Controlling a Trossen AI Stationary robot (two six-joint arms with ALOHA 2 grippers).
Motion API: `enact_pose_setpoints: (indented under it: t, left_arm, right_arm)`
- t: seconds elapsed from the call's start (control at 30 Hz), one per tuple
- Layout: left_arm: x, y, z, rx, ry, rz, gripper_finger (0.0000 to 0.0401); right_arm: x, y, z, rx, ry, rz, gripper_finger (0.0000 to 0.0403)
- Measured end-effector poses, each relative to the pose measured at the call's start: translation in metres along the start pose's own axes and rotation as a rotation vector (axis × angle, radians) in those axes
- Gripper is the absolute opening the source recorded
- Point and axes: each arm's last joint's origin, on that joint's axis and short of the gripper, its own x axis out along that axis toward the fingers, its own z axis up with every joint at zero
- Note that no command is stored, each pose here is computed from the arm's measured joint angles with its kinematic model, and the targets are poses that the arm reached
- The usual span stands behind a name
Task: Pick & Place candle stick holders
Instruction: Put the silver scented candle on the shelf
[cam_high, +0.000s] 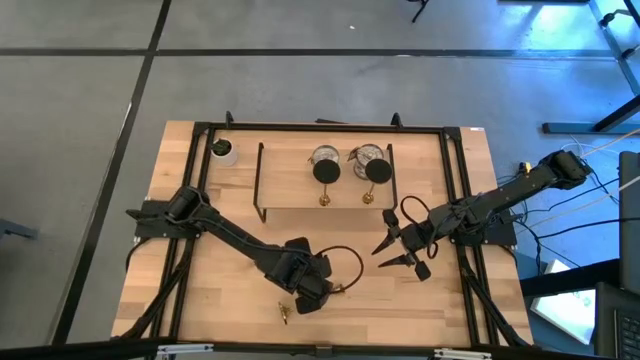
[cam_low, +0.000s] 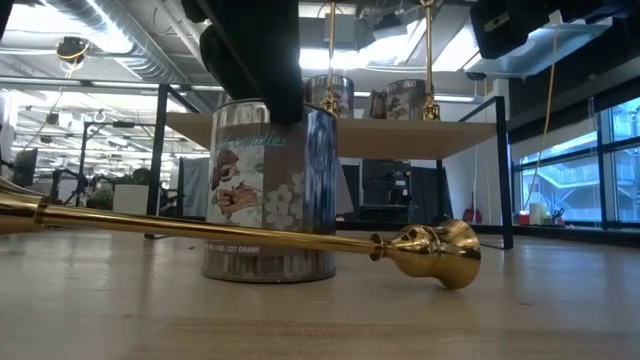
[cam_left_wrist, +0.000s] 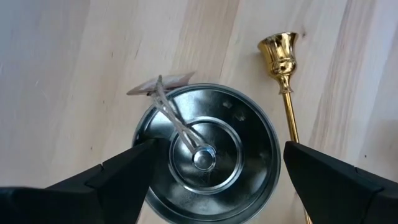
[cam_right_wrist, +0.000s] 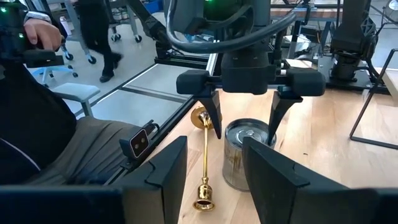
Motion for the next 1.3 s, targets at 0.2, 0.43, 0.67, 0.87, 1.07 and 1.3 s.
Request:
enact_pose_setpoints:
  t: [0.2, 0.43, 0.67, 0.87, 1.07, 1.3]
  left_arm:
    - [-0.001, 0.001, 0.0, 0.016, -0.007, 0.006, 0.0349]
    - [0.007, 0.0, -0.001, 0.036, 0.008, 0.025, 0.035]
    - [0.008, 0.0, -0.002, 0.051, 0.015, 0.022, 0.035]
    - [0.001, -0.002, -0.004, 0.092, -0.014, 0.031, 0.035]
    - [-0.014, -0.002, -0.006, 0.088, -0.048, 0.029, 0.035]
    - [-0.015, -0.002, -0.005, 0.111, -0.09, 0.071, 0.035]
  right_arm:
    - [0.0, 0.0, 0.0, 0.001, 0.0, -0.002, 0.0156]
    - [0.0, 0.0, 0.0, 0.001, 0.0, -0.002, 0.0156]
    - [0.0, 0.0, 0.0, 0.001, 0.0, -0.003, 0.0156]
    - [0.0, 0.0, 0.0, 0.001, 0.0, -0.003, 0.0156]
    - [0.0, 0.0, 0.0, 0.001, 0.001, -0.003, 0.0156]
    - [0.0, 0.0, 0.0, 0.001, 0.0, -0.003, 0.0156]
